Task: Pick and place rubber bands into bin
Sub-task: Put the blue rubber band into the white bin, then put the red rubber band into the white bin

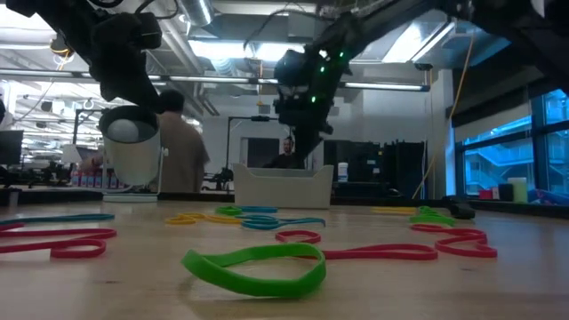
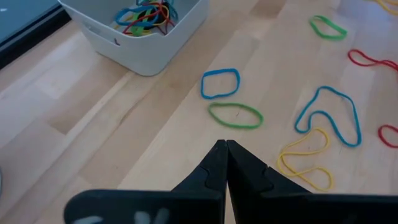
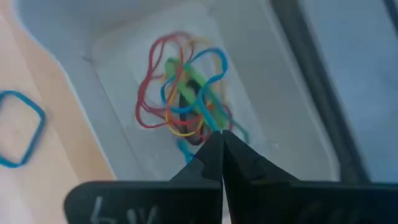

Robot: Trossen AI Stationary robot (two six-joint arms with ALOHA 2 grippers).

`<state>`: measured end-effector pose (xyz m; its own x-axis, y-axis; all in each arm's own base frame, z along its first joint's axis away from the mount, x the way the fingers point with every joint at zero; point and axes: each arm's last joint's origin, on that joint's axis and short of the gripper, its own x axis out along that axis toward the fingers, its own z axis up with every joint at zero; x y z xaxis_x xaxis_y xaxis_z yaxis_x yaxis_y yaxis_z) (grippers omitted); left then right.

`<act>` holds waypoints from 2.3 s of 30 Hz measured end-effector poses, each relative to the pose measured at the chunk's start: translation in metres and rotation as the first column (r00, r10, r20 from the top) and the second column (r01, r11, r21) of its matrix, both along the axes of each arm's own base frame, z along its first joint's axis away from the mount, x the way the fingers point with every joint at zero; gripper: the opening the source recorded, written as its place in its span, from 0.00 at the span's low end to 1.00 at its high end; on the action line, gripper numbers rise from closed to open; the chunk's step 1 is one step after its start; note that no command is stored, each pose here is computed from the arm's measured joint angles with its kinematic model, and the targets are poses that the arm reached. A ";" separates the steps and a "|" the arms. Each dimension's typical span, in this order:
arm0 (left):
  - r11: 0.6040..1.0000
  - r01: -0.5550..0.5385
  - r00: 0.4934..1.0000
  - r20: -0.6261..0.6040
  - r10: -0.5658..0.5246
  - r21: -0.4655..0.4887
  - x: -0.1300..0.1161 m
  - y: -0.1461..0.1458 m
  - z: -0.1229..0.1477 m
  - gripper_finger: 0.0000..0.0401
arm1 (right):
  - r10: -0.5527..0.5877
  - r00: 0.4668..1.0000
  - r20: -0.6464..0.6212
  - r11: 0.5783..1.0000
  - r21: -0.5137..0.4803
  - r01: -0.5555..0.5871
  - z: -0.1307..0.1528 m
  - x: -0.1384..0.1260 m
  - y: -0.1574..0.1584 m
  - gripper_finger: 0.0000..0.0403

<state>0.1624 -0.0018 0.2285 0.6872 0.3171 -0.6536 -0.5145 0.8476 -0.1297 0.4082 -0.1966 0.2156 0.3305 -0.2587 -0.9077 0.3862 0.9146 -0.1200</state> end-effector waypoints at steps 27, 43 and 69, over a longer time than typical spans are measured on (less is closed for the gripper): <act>1.000 -0.007 1.000 0.003 0.007 -0.013 0.000 0.000 0.000 0.00 | -0.036 0.999 -0.002 0.988 0.148 0.036 -0.017 -0.001 -0.010 0.36; 1.000 -0.006 1.000 0.003 0.006 -0.014 0.000 0.000 0.000 0.00 | -0.077 0.995 0.066 0.989 0.133 0.067 0.057 0.001 -0.015 0.31; 0.988 0.156 0.987 -0.045 -0.155 0.022 0.000 -0.003 -0.001 0.00 | -0.239 0.946 0.218 0.952 0.246 0.183 0.071 -0.107 0.202 0.01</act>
